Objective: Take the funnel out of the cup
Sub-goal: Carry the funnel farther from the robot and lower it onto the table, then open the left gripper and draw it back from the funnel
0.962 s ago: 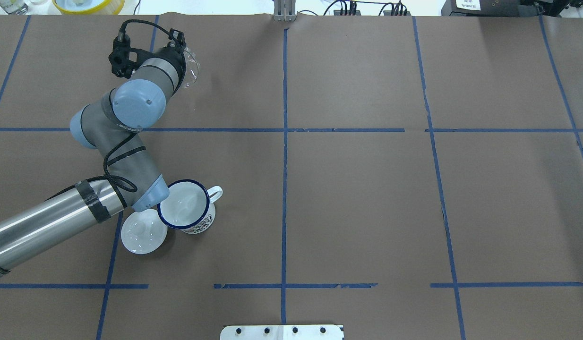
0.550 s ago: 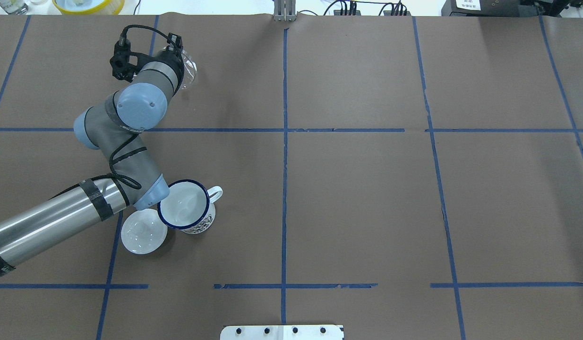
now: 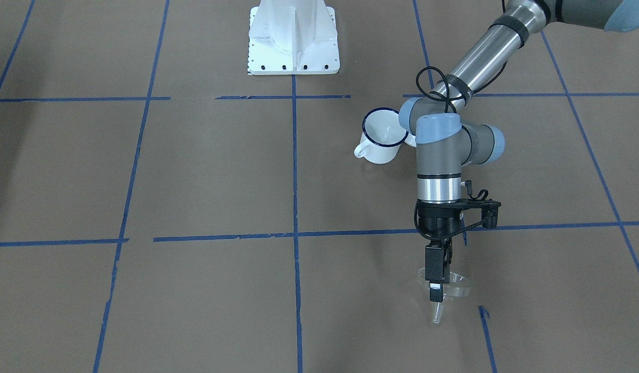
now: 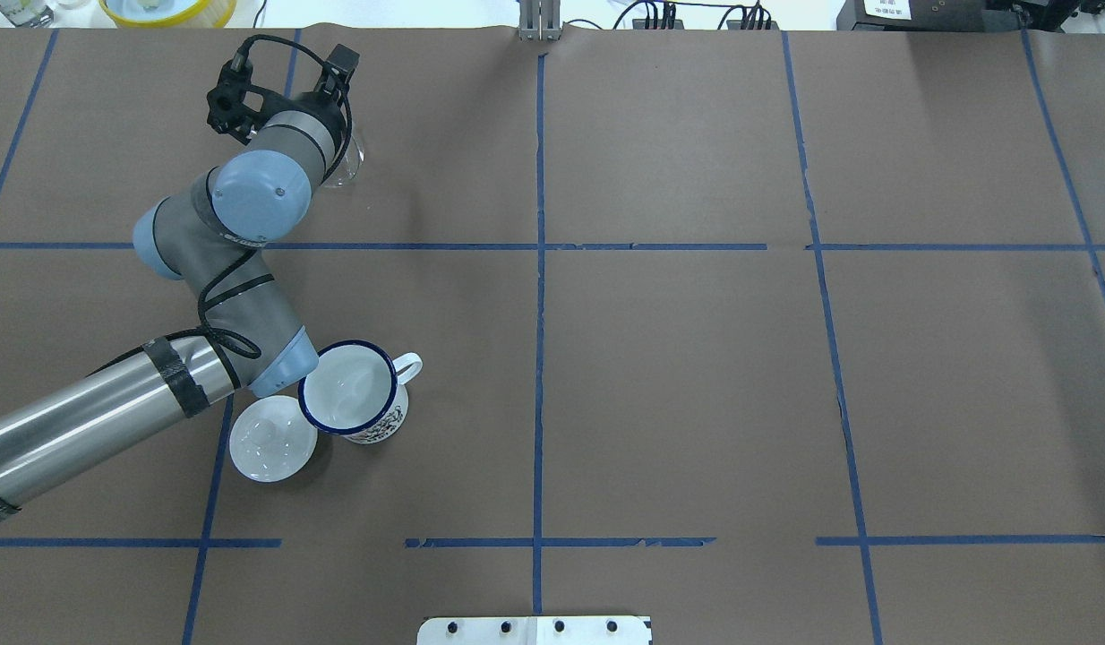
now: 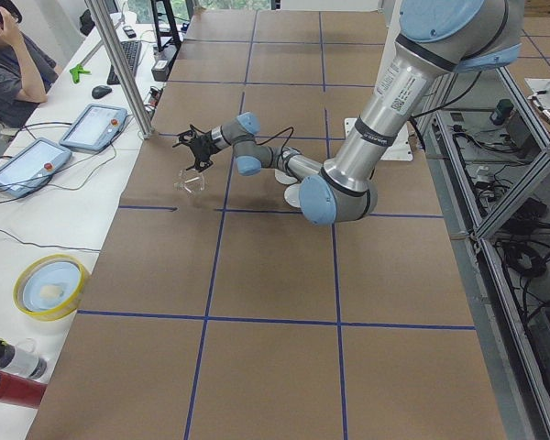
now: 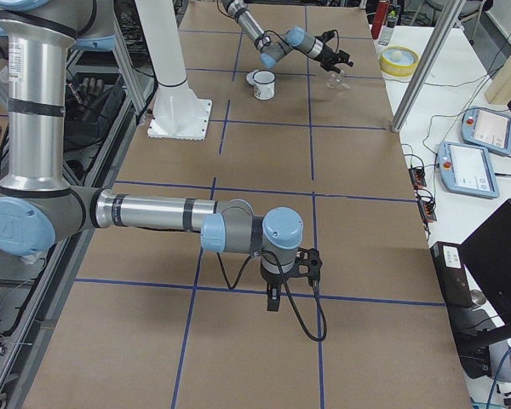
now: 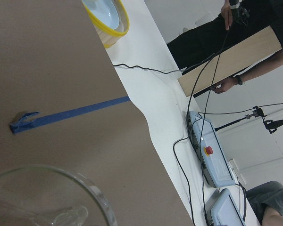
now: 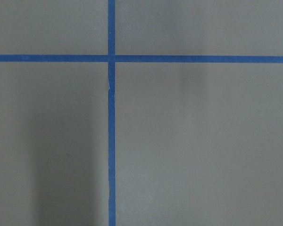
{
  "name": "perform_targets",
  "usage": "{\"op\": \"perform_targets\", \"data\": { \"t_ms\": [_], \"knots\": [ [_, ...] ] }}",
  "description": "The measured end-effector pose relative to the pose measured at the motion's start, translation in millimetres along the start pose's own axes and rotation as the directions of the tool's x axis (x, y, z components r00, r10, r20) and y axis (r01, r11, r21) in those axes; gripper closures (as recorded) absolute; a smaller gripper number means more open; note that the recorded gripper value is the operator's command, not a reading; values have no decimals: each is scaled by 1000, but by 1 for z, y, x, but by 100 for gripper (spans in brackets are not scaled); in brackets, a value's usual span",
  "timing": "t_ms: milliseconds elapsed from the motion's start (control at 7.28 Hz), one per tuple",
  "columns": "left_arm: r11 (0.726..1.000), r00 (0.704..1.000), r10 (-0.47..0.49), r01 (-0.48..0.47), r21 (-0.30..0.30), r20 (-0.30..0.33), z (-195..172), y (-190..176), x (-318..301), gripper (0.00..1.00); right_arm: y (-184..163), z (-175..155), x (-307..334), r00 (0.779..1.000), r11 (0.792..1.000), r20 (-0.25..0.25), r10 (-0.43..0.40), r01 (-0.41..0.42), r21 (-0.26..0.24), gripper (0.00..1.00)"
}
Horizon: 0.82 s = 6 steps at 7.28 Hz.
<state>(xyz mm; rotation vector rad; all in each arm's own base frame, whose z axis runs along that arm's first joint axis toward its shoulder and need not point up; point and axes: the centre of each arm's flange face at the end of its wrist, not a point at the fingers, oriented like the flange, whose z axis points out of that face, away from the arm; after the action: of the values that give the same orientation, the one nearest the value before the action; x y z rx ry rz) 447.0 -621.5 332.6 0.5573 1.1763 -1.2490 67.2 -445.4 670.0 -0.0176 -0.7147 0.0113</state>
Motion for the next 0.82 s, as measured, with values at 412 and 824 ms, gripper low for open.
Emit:
{"op": "perform_targets", "data": {
  "t_ms": [412,824],
  "knots": [
    [880,920,390,-364,-306,26,-89,-21,-2,0,0,0,0,1000,1000,0,0,0,0,0],
    [588,697,717,-597,-545,10,-202,-67,11,0,0,0,0,1000,1000,0,1,-1,-1,0]
  ]
}}
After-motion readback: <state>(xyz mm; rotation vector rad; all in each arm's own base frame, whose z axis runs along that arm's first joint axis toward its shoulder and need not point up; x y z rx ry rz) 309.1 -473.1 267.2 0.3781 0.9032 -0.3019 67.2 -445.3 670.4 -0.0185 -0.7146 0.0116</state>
